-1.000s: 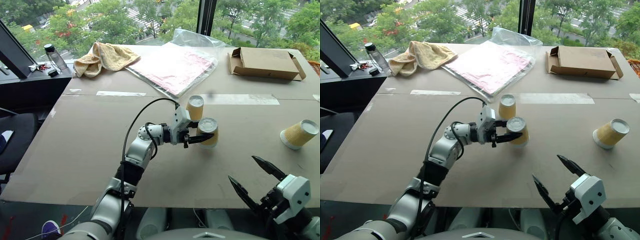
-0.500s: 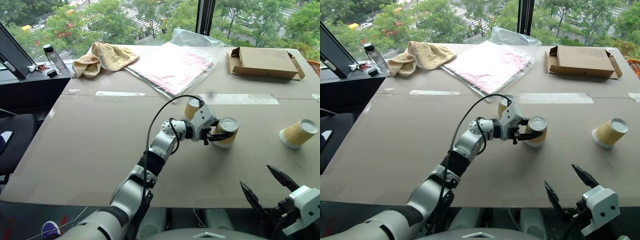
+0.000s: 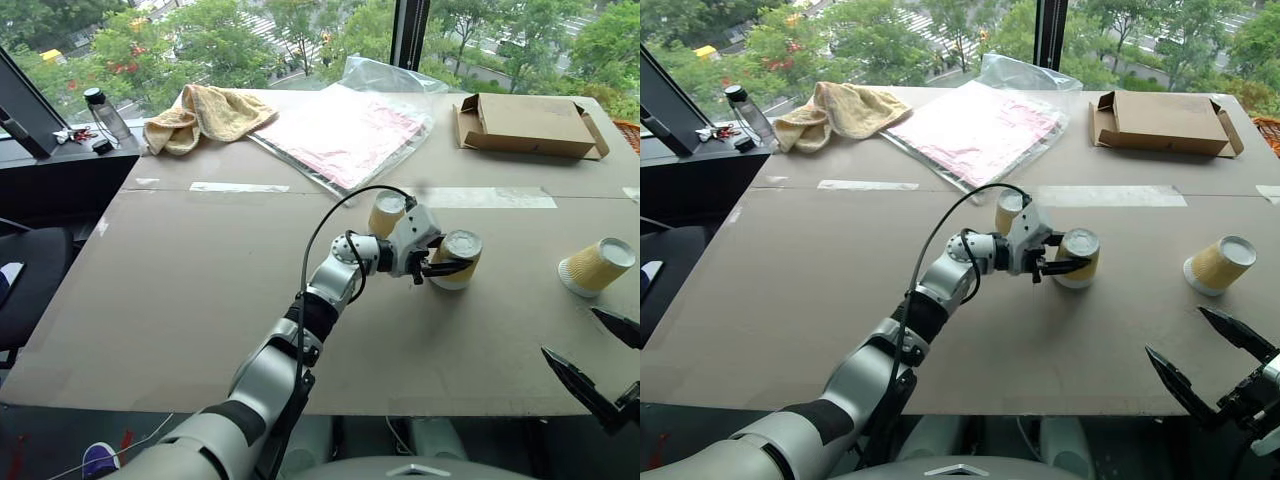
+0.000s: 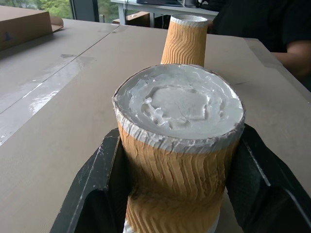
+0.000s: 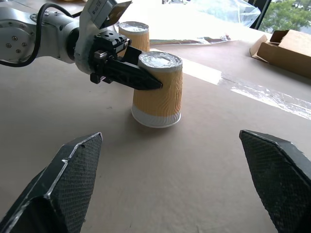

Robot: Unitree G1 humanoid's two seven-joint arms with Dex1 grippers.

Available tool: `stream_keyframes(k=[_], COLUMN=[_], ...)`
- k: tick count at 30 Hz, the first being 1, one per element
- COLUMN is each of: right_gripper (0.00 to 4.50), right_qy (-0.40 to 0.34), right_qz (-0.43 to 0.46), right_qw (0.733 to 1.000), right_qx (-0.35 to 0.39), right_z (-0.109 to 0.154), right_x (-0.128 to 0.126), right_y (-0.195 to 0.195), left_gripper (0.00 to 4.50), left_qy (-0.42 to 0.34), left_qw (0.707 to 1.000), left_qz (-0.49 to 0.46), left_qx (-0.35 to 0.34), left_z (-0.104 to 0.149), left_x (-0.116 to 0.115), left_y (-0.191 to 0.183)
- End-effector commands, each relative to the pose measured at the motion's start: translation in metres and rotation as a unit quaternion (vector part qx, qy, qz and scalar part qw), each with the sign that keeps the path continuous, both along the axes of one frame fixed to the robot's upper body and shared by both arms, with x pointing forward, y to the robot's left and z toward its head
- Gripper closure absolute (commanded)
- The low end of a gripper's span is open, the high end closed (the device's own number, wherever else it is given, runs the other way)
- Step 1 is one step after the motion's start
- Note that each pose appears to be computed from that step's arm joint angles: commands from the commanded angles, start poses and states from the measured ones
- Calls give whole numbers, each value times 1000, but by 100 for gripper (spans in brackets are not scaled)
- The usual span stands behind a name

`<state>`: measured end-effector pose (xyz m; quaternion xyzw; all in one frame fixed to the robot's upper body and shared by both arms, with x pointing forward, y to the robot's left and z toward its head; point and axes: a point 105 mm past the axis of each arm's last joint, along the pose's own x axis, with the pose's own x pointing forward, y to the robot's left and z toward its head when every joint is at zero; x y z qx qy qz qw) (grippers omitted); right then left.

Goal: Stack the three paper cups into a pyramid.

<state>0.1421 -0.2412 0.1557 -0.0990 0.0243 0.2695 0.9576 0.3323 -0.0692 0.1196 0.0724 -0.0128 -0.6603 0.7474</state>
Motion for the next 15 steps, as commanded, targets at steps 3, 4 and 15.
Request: stream_keyframes(k=[3,4,15], right_gripper=[0,0,0], right_qy=[9,12,13], right_qz=[32,33,31], right_qw=[999,999,999], right_qx=[-10,-14,-18], right_z=[8,7,3], right_x=[-1,-1,-4], right_y=[-7,-8,-5], left_gripper=[243,243,82], left_qy=[-21,-21,-22], left_qw=[1000,1000,1000], left_qz=[-6,-7,-12], left_qx=[-15,-15,-2], left_z=[14,14,10], left_x=[0,0,-1], left_y=[-7,-7,-4])
